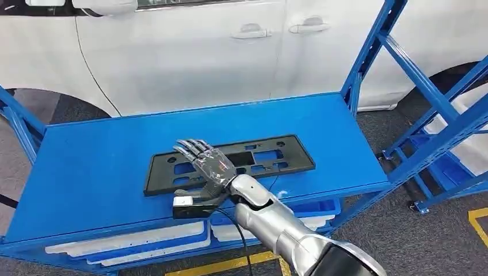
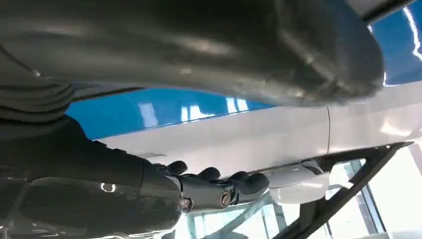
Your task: Take the parts from the cabinet and place them on the table.
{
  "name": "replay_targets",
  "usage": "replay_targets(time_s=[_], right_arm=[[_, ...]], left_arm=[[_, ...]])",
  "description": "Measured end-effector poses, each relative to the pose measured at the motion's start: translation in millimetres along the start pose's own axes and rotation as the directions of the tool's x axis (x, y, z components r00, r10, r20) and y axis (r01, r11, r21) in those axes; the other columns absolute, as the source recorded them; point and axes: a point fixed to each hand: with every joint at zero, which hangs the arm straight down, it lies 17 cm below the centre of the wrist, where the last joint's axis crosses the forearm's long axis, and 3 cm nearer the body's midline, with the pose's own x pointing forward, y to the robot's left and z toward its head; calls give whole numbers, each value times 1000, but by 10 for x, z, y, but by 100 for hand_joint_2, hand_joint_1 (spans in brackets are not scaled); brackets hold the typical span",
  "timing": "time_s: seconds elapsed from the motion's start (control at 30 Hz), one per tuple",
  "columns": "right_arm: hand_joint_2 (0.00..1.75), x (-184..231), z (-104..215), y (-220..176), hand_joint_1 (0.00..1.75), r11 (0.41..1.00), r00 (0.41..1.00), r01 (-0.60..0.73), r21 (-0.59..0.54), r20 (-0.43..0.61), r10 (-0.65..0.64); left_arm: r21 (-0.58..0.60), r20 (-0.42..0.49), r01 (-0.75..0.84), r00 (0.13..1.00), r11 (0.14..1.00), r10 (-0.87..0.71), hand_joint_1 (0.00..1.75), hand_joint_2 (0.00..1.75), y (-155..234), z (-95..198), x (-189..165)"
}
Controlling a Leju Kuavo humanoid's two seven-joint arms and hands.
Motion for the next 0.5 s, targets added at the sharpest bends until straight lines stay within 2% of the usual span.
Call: replay_targets(time_s=[0.43, 0.47, 0.5], right_arm=[[175, -268, 130, 54, 0, 969, 969, -247, 24, -7, 247], [0, -312, 162, 63, 0, 968, 969, -248, 25, -9, 248], [175, -359, 199, 76, 0, 970, 971, -240, 28, -13, 241]], left_arm=[[3, 14, -8, 1000, 1000, 7, 0, 0, -22, -3, 45], [4, 11, -9, 1000, 1000, 9, 0, 0, -14, 0, 23], [5, 9, -9, 1000, 1000, 9, 0, 0, -8, 3, 6]])
